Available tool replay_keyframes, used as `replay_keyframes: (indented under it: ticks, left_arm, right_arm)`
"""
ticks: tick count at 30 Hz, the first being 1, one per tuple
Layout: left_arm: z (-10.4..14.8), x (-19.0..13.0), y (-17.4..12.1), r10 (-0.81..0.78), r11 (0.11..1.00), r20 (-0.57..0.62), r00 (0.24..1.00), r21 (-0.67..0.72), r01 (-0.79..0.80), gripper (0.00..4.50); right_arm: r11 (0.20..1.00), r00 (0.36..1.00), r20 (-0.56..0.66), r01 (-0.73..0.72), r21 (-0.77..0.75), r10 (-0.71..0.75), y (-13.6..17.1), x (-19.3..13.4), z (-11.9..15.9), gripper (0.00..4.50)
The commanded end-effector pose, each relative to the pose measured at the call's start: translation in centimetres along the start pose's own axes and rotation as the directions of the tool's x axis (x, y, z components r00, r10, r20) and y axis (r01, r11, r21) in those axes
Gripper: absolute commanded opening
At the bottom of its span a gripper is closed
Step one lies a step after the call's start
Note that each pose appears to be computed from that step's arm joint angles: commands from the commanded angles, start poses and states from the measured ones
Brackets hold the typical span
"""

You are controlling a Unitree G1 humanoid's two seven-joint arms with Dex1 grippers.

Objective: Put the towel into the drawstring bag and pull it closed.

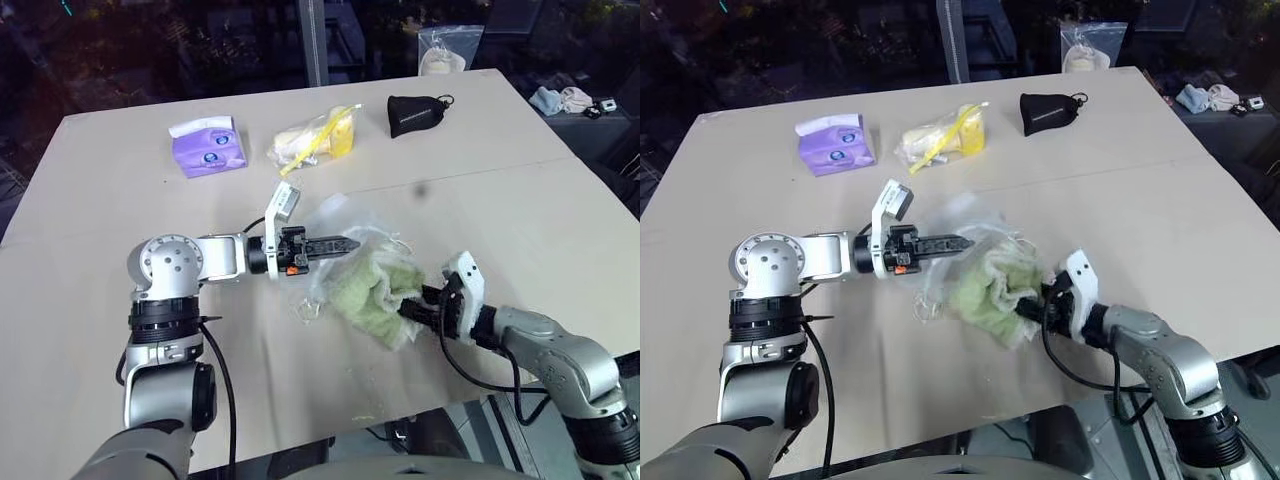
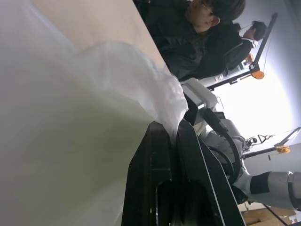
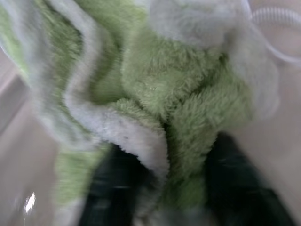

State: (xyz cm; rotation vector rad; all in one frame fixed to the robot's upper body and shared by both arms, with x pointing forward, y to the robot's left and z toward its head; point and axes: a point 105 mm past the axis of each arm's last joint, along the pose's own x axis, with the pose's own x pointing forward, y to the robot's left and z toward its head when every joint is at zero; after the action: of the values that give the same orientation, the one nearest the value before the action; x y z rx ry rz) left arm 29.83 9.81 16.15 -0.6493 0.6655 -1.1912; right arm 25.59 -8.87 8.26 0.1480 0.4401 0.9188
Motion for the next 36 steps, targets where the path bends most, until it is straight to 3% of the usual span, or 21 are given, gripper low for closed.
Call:
replay_keyframes:
  ticks: [1, 2, 6, 9, 13, 24, 31, 36]
  left_arm:
    - [0.4, -0.3, -0.2, -0.005, 0.999, 0.017, 1.000, 0.050, 0.004, 0.00]
    - [0.4, -0.4, 0.0, -0.002, 0.999, 0.021, 1.000, 0.054, 0.001, 0.00]
    - [0.7, -0.7, 0.4, 0.016, 0.998, 0.039, 0.999, 0.067, -0.018, 0.00]
    - [0.6, -0.7, 0.4, 0.016, 0.997, 0.039, 0.999, 0.072, -0.019, 0.00]
    - [0.5, -0.7, 0.3, 0.014, 0.997, 0.044, 0.999, 0.078, -0.017, 0.00]
    - [0.1, -0.6, -0.2, 0.014, 0.994, 0.034, 0.999, 0.110, -0.018, 0.00]
    - [-0.1, -0.8, -0.3, 0.020, 0.993, 0.042, 0.999, 0.114, -0.025, 0.00]
    - [-0.1, -0.5, -0.3, 0.028, 0.990, 0.054, 0.998, 0.138, -0.036, 0.00]
  right_arm:
    - [1.000, 0.999, 0.027, 0.022, -0.001, -0.022, -0.3, -0.3, 1.2, 4.05]
    - [0.999, 0.999, 0.031, 0.035, -0.010, -0.035, -0.5, -0.3, 1.5, 4.46]
    - [0.993, 0.995, 0.063, 0.079, -0.090, -0.073, -1.2, -1.3, 2.8, 4.46]
    - [0.983, 0.995, -0.024, 0.088, -0.161, -0.093, -1.6, -2.4, 1.6, 4.46]
    - [0.971, 0.995, -0.010, 0.096, -0.221, -0.100, -1.5, -3.1, 2.6, 4.46]
    - [0.951, 1.000, -0.017, 0.006, -0.310, -0.012, -1.0, -0.6, 4.9, 4.46]
    - [0.938, 0.993, -0.114, -0.049, -0.342, 0.011, -1.3, -0.2, 4.2, 4.46]
    - [0.942, 0.975, -0.194, -0.166, -0.293, 0.111, -0.5, 2.6, 2.7, 4.46]
